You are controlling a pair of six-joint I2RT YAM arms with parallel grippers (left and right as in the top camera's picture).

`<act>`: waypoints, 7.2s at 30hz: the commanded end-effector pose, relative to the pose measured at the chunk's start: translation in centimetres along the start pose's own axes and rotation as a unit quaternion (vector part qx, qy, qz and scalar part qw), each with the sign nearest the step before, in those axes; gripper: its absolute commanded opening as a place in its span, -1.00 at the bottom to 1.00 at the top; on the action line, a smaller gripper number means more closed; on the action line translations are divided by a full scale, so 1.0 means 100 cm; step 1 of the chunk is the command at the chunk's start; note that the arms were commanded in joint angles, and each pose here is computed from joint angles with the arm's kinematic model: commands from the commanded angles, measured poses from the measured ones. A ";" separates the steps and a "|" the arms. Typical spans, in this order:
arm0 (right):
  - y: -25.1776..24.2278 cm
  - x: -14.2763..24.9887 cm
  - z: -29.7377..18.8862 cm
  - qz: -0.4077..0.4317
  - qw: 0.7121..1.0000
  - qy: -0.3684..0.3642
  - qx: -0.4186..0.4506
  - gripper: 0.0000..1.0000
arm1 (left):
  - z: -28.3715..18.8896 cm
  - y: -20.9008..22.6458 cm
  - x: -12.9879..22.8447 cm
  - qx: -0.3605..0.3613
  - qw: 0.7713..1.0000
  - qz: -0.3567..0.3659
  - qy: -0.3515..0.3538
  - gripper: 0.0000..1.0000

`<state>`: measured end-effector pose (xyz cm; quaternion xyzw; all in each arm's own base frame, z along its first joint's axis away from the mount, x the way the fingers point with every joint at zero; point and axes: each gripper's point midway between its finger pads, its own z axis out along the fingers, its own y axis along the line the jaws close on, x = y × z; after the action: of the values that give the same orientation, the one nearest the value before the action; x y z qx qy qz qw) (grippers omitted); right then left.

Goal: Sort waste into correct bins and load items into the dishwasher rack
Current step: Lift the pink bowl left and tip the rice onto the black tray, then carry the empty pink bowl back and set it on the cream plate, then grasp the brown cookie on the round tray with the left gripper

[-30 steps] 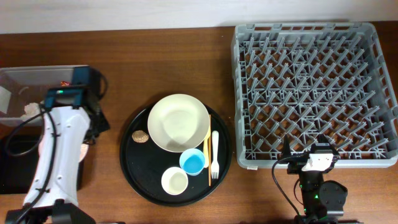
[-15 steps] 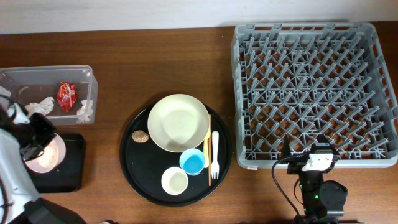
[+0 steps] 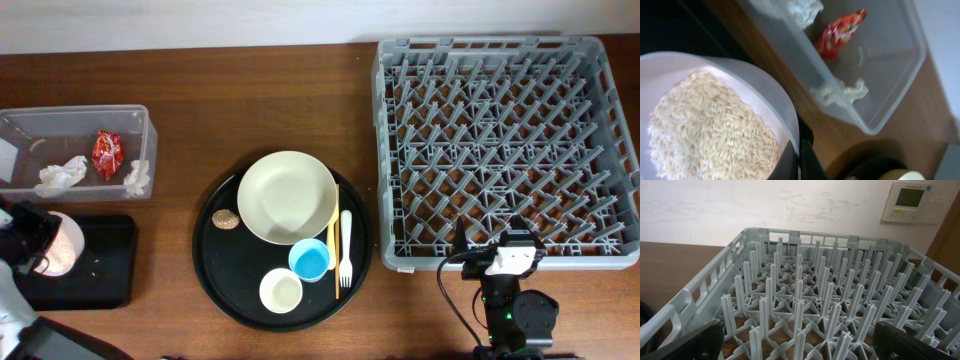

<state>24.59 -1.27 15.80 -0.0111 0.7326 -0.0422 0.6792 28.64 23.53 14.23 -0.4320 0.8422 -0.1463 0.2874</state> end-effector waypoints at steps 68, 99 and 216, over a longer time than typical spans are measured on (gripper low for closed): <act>0.001 0.003 0.000 0.002 1.000 0.003 -0.001 0.97 | -0.067 -0.057 0.022 0.458 0.873 0.124 -0.114 -0.99; 0.004 0.002 0.000 0.001 1.000 0.002 -0.007 0.97 | -0.040 -0.109 0.024 0.481 0.870 0.110 -0.014 -0.99; 0.004 0.002 0.000 0.001 1.000 0.002 -0.007 0.97 | 0.074 -0.141 0.199 -0.110 0.942 0.298 0.106 -0.53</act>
<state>24.61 -0.97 15.76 -0.0155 0.7332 -0.0379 0.6788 31.55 -1.88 3.93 -0.1762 0.9775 -0.0173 0.1150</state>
